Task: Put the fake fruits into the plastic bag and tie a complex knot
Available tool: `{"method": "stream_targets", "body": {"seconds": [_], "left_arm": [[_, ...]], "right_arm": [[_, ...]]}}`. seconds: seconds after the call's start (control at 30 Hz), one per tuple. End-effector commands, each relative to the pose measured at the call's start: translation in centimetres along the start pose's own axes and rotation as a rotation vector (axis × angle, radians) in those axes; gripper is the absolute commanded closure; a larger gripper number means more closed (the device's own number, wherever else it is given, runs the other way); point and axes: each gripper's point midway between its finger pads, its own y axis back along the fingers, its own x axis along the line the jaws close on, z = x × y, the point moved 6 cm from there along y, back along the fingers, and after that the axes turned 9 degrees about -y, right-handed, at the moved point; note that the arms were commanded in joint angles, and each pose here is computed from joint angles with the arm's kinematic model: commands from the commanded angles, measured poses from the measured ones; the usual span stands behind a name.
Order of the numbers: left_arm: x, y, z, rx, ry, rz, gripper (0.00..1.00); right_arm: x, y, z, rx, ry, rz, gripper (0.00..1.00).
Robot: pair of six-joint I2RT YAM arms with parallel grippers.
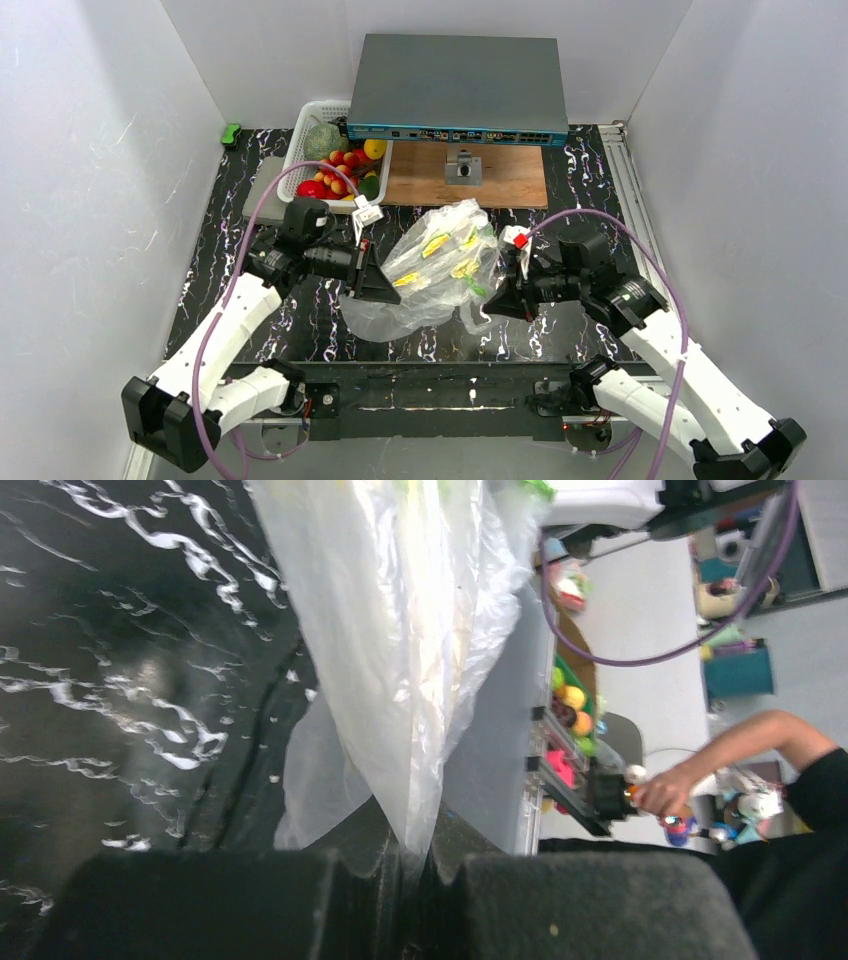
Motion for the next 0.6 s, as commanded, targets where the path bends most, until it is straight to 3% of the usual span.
{"method": "stream_targets", "body": {"seconds": [0.0, 0.07, 0.2, 0.33, 0.47, 0.53, 0.57], "left_arm": [[1.6, 1.9, -0.4, 0.092, -0.001, 0.093, 1.00], [2.9, 2.6, -0.9, 0.168, -0.023, 0.145, 1.00], [5.2, 3.4, -1.3, 0.274, -0.087, 0.229, 0.88], [6.6, 4.6, -1.2, 0.324, -0.234, 0.346, 0.89], [9.7, 6.3, -2.4, 0.419, -0.409, 0.503, 1.00], [10.9, 6.7, -2.6, 0.448, -0.486, 0.530, 1.00], [11.2, 6.7, -2.6, 0.447, -0.525, 0.529, 0.93]], "right_arm": [[-0.7, 3.7, -0.3, 0.030, 0.155, -0.265, 0.99], [-0.9, 4.8, -0.7, 0.017, 0.203, -0.313, 0.99], [-0.1, 5.0, -1.0, 0.011, 0.211, -0.273, 0.99], [-1.6, 5.5, -1.1, 0.048, 0.247, -0.379, 0.99], [-2.7, 5.9, -1.4, 0.065, 0.270, -0.450, 0.99], [-2.8, 5.6, -1.6, 0.073, 0.245, -0.436, 0.99], [-2.8, 5.3, -1.6, 0.069, 0.229, -0.419, 0.99]]}}
